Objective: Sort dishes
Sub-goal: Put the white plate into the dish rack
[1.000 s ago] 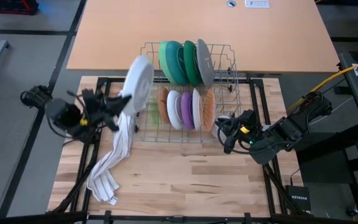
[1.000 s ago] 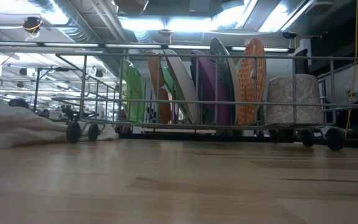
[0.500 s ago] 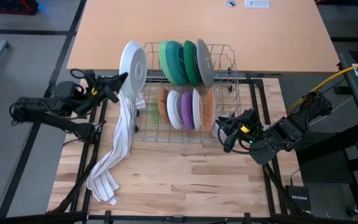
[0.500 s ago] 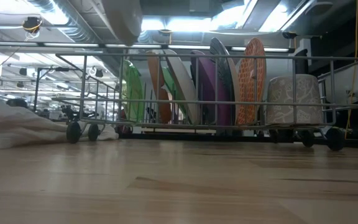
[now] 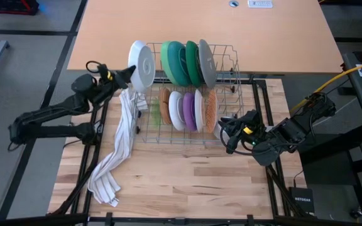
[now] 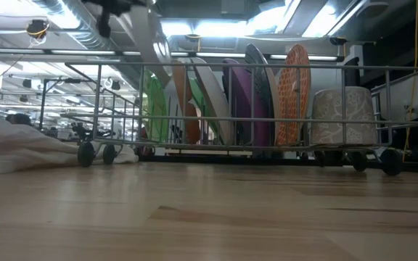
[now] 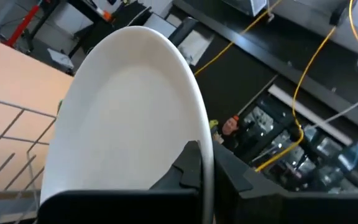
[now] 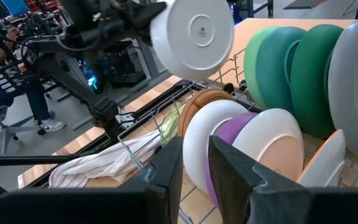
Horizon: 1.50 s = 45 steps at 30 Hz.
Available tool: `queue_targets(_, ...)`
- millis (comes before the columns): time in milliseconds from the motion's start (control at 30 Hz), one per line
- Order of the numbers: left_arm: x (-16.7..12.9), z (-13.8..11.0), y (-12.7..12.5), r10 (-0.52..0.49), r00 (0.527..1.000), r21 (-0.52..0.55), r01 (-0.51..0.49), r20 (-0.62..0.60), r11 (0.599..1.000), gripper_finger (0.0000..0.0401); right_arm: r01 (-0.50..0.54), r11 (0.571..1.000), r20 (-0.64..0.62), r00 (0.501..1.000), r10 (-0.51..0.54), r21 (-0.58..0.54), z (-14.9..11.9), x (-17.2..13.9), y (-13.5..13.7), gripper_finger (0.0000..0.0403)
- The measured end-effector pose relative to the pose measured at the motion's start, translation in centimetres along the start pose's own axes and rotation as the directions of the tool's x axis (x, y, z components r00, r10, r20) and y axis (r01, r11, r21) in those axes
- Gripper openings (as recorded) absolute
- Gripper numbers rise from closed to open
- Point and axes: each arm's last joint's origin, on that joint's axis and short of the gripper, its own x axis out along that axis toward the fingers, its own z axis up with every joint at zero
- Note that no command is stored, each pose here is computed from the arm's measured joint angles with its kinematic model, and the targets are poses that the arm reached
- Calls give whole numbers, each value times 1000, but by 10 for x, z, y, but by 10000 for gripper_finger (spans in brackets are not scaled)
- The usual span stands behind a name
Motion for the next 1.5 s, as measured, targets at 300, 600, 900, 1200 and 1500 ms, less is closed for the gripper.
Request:
queue_targets(300,25,-2,53,0,1000,-97,0,5,995,0,0,1000,0,1000,0,0,0,0,0,82)
queue_targets(600,65,-10,85,-66,998,-211,68,15,975,0,4,1000,7,1000,-4,1,0,0,0,82)
queue_targets(900,87,-25,114,-9,1000,-240,6,-11,971,0,9,1000,12,1000,-9,-1,0,0,0,82)
queue_targets(1200,89,-25,123,25,1000,-211,-27,-11,977,0,9,1000,12,1000,-9,-3,0,0,0,82)
queue_targets(1500,89,-26,128,97,995,-196,-97,-9,976,0,9,1000,12,1000,-9,-3,0,0,0,82)
